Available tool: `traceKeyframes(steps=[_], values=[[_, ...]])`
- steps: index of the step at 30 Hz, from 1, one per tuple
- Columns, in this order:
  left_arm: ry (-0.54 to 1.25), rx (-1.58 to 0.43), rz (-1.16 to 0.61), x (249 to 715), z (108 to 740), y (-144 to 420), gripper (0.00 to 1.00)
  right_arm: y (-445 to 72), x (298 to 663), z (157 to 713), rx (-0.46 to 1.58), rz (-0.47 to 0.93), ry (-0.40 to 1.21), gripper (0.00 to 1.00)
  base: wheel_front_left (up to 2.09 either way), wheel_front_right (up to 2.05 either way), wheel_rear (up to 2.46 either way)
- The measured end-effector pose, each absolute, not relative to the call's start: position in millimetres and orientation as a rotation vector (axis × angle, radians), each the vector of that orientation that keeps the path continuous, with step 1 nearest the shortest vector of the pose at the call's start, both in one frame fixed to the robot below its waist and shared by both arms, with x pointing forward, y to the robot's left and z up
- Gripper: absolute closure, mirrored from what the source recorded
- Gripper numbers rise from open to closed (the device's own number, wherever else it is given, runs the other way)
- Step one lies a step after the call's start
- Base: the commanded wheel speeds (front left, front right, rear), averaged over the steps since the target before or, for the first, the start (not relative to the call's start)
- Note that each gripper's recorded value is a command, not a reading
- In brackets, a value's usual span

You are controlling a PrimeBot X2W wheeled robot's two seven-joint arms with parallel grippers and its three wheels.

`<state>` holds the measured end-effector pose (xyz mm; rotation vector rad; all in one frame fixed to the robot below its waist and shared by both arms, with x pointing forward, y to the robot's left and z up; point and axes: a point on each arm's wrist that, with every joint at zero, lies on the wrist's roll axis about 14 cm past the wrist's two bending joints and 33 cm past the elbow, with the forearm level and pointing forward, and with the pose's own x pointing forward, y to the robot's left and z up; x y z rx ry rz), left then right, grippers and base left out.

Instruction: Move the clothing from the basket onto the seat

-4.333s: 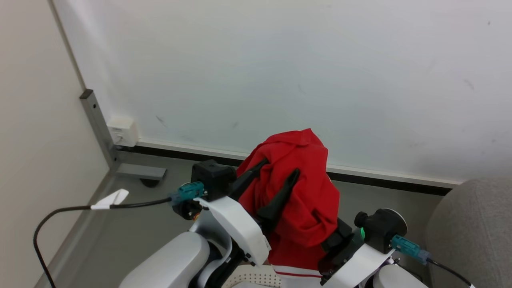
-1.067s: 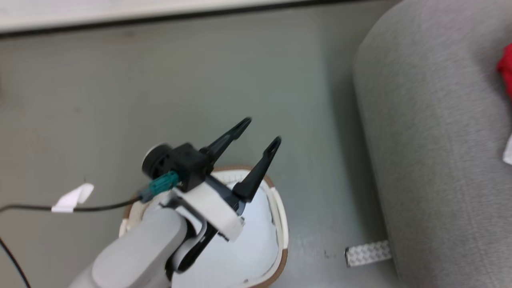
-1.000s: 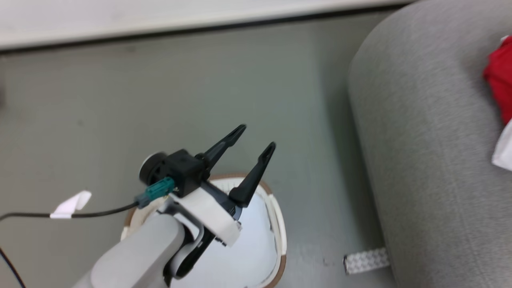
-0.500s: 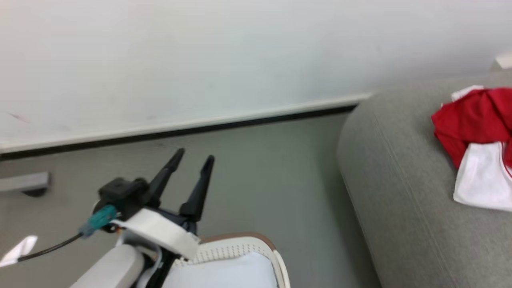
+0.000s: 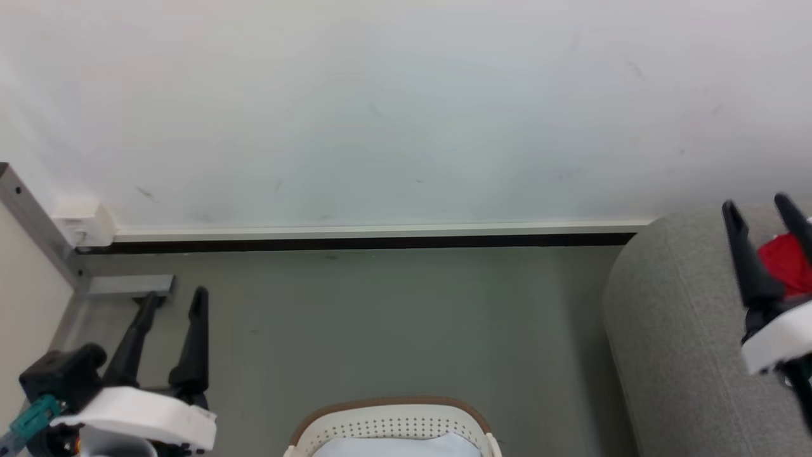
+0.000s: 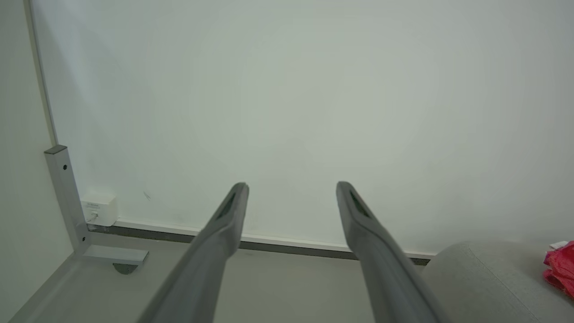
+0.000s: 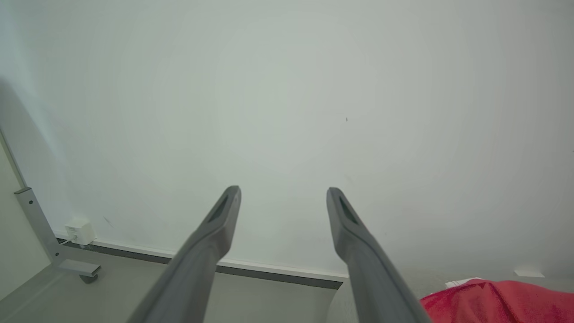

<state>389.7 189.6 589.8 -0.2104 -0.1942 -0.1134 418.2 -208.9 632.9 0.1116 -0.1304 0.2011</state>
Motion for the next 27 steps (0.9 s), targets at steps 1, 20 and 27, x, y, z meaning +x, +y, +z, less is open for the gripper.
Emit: traceKeyframes(steps=[1,20,27], values=[[-0.193,-0.216,-0.088,385,588,196,0.00,-204,415,628,0.127,0.198,-0.151,0.00,0.00,0.00,0.00],[-0.153,-0.203,0.005,354,547,209,0.00,-140,367,541,0.278,0.226,-0.092,0.00,0.00,0.00,0.00],[-0.156,-0.202,0.001,357,545,208,0.00,-144,367,544,0.271,0.211,-0.112,0.00,0.00,0.00,0.00]])
